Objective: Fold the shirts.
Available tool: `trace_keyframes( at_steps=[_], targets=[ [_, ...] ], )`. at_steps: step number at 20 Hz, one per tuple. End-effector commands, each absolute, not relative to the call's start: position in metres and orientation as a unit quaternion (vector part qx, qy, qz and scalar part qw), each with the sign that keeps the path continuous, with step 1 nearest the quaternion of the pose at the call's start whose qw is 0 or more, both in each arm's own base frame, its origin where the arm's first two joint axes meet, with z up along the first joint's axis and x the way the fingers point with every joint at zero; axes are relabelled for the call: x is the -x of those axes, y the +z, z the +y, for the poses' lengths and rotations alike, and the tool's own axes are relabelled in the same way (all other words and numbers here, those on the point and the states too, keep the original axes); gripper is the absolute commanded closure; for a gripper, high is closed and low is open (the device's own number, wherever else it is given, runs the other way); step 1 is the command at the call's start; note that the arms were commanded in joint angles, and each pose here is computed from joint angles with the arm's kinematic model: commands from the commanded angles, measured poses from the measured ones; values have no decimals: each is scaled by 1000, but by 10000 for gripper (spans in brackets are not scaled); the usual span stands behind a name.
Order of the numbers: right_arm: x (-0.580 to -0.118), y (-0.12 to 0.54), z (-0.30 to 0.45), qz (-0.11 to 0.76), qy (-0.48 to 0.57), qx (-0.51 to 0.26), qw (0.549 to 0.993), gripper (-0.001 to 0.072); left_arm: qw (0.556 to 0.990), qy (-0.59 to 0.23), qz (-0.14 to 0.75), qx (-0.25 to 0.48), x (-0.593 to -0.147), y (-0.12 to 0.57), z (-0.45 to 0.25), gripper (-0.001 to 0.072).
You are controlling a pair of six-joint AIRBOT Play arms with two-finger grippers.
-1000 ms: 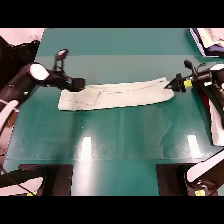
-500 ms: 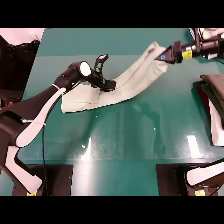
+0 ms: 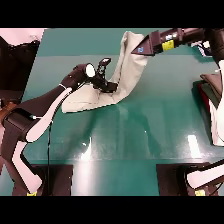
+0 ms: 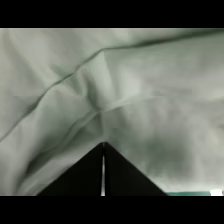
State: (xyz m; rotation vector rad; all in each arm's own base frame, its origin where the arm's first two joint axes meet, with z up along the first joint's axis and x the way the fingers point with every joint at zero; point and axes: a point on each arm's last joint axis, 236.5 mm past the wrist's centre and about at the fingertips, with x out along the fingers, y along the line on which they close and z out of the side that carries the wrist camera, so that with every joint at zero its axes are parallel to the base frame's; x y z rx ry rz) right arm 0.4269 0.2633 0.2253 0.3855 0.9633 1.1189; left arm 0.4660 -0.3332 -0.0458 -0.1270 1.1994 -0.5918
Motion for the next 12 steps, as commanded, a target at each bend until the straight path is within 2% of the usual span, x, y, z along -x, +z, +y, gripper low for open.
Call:
trace_keyframes(
  at_steps=[1, 5, 6, 12],
  targets=[
    [-416, 231, 289, 429, 524, -168, 716, 697, 788, -263, 557, -6, -468, -32, -313, 675],
    [-410, 236, 316, 412, 540, -160, 716, 697, 835, -181, 498, -149, -494, 58, -239, 674],
    [-410, 239, 324, 403, 543, -160, 719, 698, 844, -157, 487, -162, -496, 85, -216, 674],
    [-404, 234, 379, 382, 560, -163, 717, 697, 899, -50, 426, -93, -466, 228, -71, 674]
  ],
)
